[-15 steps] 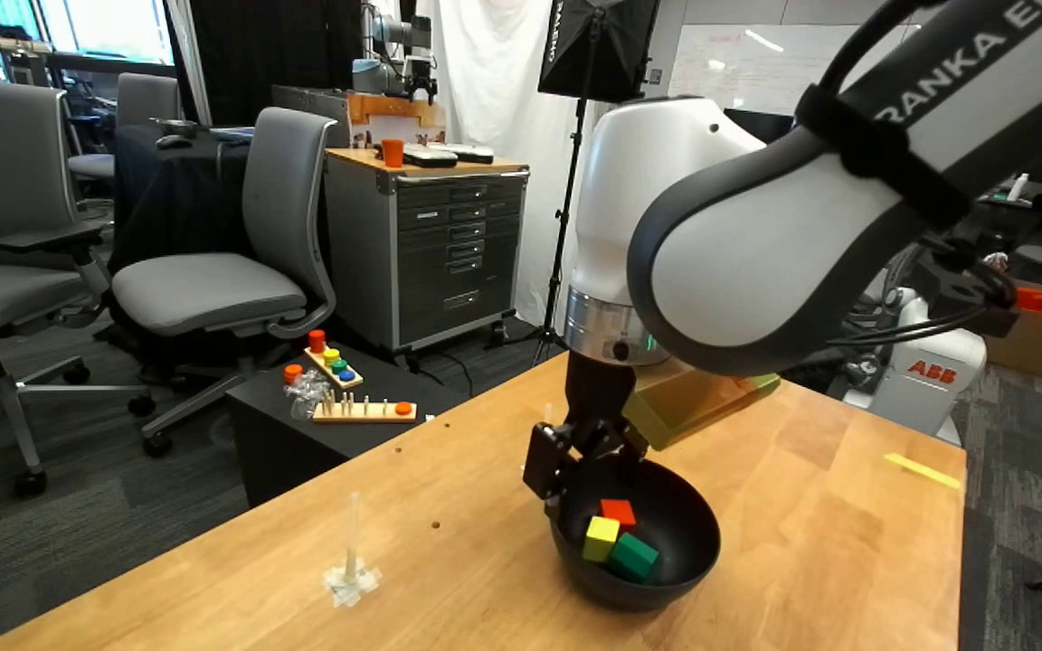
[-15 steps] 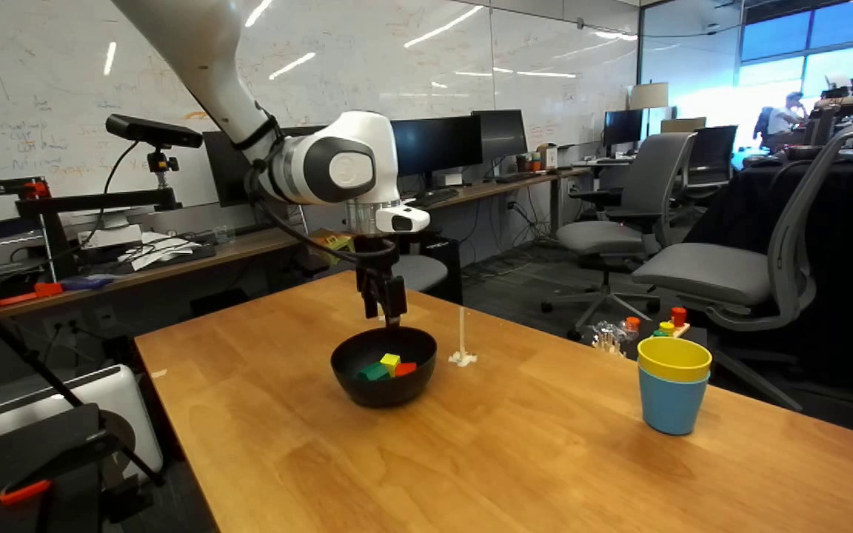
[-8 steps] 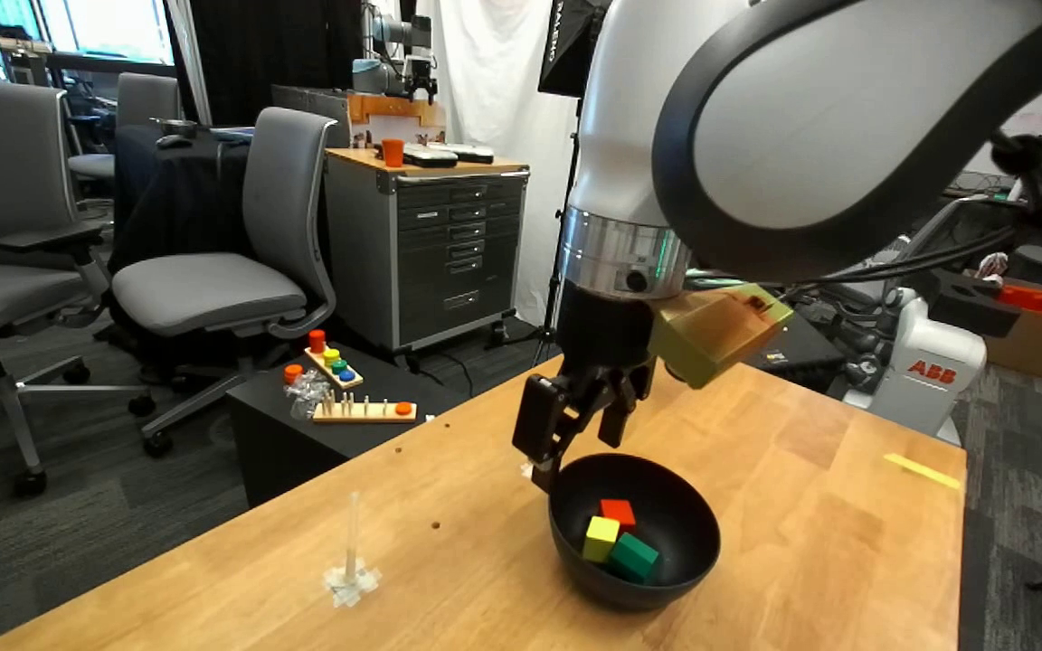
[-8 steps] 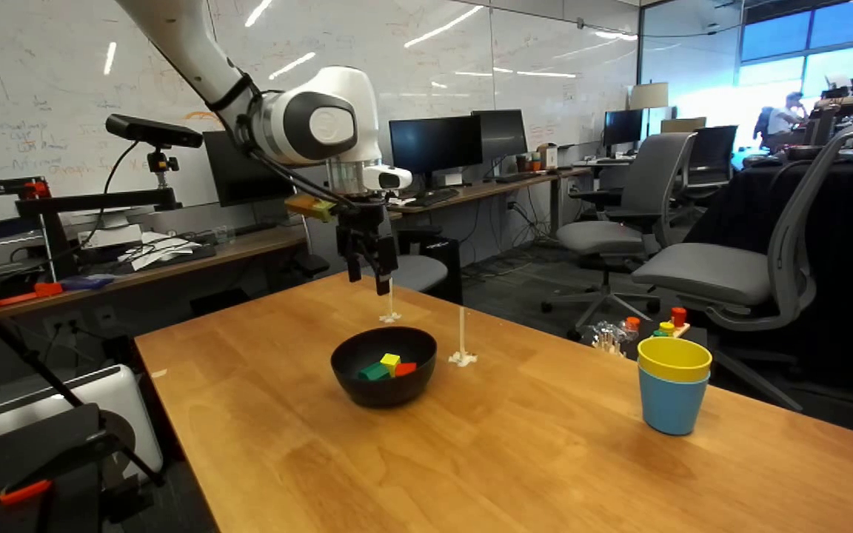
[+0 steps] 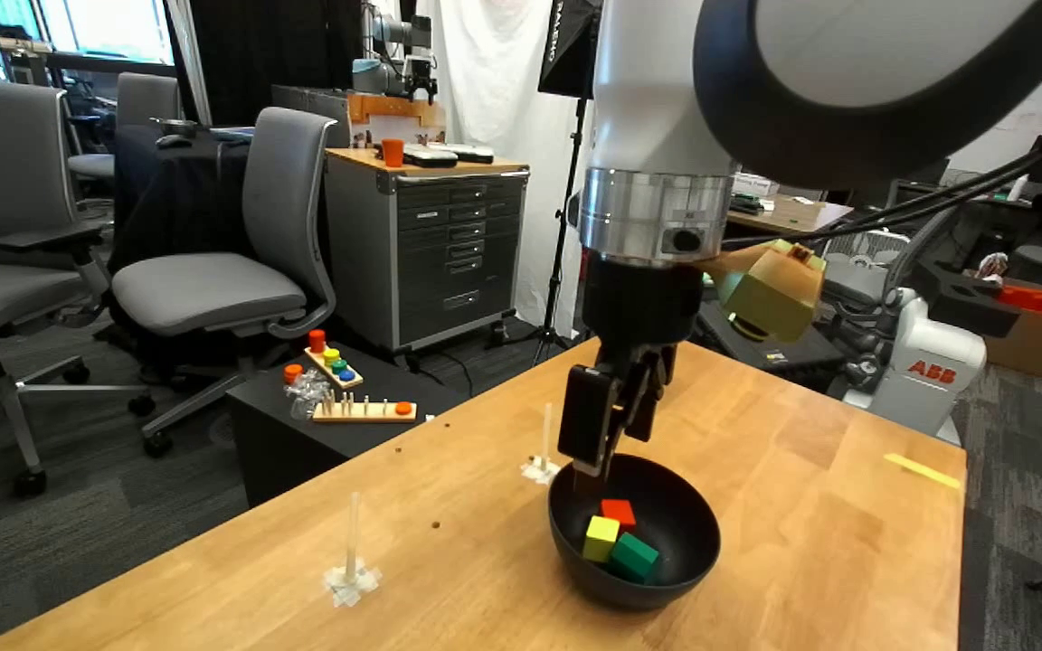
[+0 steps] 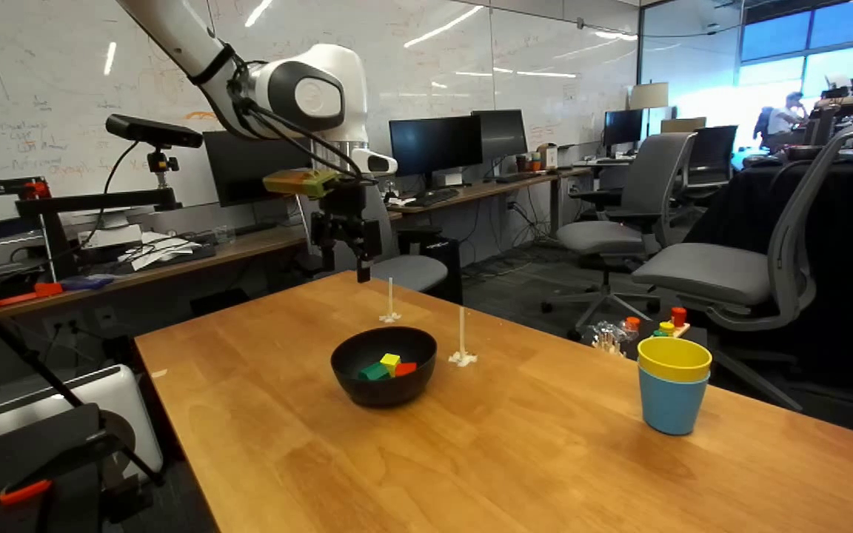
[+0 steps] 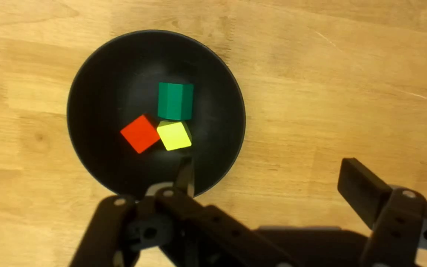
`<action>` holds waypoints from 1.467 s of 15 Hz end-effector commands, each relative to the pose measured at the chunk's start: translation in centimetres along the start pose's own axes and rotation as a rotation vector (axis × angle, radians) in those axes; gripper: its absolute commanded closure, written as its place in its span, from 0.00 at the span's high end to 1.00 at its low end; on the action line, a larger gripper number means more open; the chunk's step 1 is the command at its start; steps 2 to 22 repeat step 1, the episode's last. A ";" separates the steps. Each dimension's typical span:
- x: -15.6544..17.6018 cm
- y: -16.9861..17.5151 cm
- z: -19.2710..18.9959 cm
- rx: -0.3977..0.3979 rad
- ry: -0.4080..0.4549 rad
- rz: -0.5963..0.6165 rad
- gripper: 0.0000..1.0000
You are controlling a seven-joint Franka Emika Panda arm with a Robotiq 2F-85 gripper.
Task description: Put the blocks into the bowl
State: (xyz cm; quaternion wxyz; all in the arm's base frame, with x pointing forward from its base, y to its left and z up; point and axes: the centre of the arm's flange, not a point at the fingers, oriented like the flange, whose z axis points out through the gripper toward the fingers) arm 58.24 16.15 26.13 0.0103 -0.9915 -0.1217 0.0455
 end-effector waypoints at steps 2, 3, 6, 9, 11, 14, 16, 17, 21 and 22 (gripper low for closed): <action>0.0 0.0 0.1 0.000 -0.001 -0.002 1.00; 0.0 0.0 0.1 0.000 -0.001 -0.002 1.00; 0.0 0.0 0.1 0.000 -0.001 -0.002 1.00; 0.0 0.0 0.1 0.000 -0.001 -0.002 1.00; 0.0 0.0 0.1 0.000 -0.001 -0.002 1.00; 0.0 0.0 0.1 0.000 -0.001 -0.002 1.00; 0.0 0.0 0.1 0.000 -0.001 -0.002 1.00; 0.0 0.0 0.1 0.000 -0.001 -0.002 1.00; 0.0 0.0 0.1 0.000 -0.001 -0.002 1.00; 0.0 0.0 0.1 0.000 -0.001 -0.002 1.00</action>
